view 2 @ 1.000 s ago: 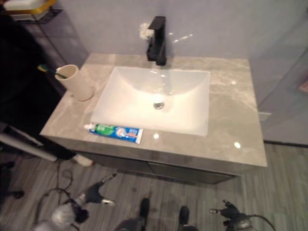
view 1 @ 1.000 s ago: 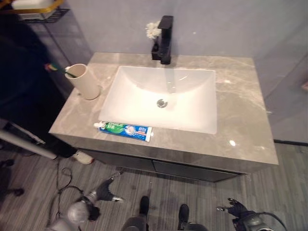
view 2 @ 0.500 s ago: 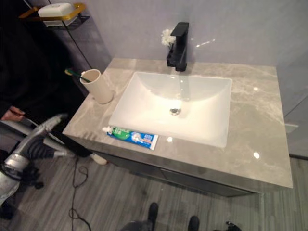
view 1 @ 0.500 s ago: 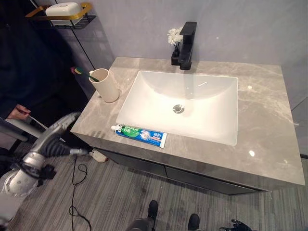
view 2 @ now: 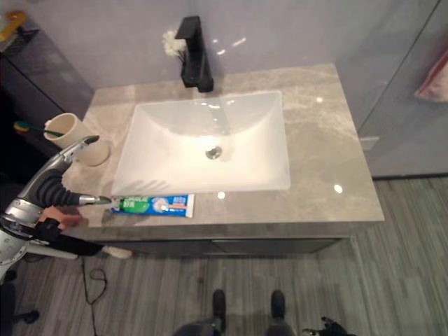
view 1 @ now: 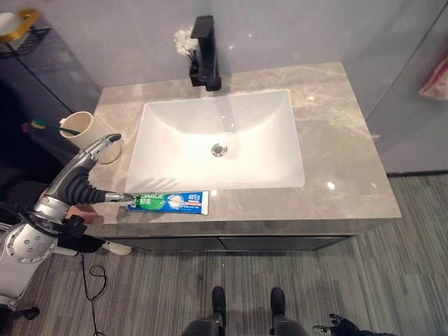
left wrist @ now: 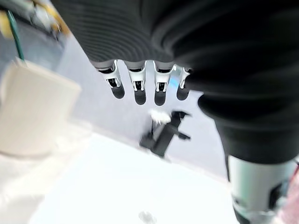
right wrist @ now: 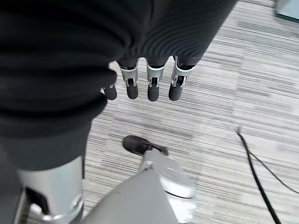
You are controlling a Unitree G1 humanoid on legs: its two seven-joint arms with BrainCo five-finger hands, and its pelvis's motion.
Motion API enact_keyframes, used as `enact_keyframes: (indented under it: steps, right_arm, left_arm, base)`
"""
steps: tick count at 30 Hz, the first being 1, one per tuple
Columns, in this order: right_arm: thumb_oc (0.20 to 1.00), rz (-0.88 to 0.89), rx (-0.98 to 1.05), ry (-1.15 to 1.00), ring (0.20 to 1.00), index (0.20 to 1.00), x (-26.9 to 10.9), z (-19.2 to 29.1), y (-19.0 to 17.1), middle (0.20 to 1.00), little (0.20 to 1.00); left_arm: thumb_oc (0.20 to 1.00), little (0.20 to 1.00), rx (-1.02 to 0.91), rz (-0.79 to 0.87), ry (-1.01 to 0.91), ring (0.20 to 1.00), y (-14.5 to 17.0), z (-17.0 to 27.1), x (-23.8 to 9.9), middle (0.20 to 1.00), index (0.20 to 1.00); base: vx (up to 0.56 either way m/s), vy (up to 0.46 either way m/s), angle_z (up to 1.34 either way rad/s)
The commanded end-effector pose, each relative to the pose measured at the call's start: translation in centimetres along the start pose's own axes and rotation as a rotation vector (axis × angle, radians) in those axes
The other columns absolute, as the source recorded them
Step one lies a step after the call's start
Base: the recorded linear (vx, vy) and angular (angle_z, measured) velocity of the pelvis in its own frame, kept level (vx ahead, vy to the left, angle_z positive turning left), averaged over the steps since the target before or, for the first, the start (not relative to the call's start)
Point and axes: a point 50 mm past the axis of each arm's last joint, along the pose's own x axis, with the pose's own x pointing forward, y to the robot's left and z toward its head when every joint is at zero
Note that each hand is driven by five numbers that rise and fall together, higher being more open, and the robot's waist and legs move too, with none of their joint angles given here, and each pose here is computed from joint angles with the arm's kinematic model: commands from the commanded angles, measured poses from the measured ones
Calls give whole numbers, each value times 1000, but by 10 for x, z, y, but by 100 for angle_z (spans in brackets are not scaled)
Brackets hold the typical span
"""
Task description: Put brush and paste in cup on sink, flatten towel.
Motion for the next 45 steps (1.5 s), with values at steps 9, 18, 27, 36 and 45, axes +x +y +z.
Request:
enact_keyframes:
  steps: [9, 18, 27, 36, 45]
  right_arm:
    - [1000, 13, 16, -18, 1000, 1000, 3, 10, 3, 1000, 1000]
    - [1000, -7, 15, -81, 1000, 1000, 4, 27, 0, 1000, 1000]
    - [1000, -20, 16, -94, 1000, 1000, 4, 32, -3, 1000, 1000]
    - [1000, -36, 21, -90, 1000, 1000, 4, 29, -5, 1000, 1000]
    - [1000, -34, 21, -67, 1000, 1000, 3, 19, -3, 1000, 1000]
  left_arm:
    - [1000, 1000, -90, -69, 2, 1000, -8, 0, -1, 1000, 1000]
    - [1000, 1000, -92, -149, 46, 1000, -25, -8, -4, 1000, 1000]
    - [332, 332, -106, -211, 62, 332, -42, -12, -2, 332, 332]
    - [200, 200, -64, -253, 83, 200, -48, -16, -5, 200, 200]
    - [200, 200, 37, -313, 38, 200, -48, -11, -2, 200, 200]
  base:
    - [17, 11, -4]
    - [1, 0, -1]
    - [-1, 0, 0]
    - [-5, -2, -2]
    - [-2, -4, -1]
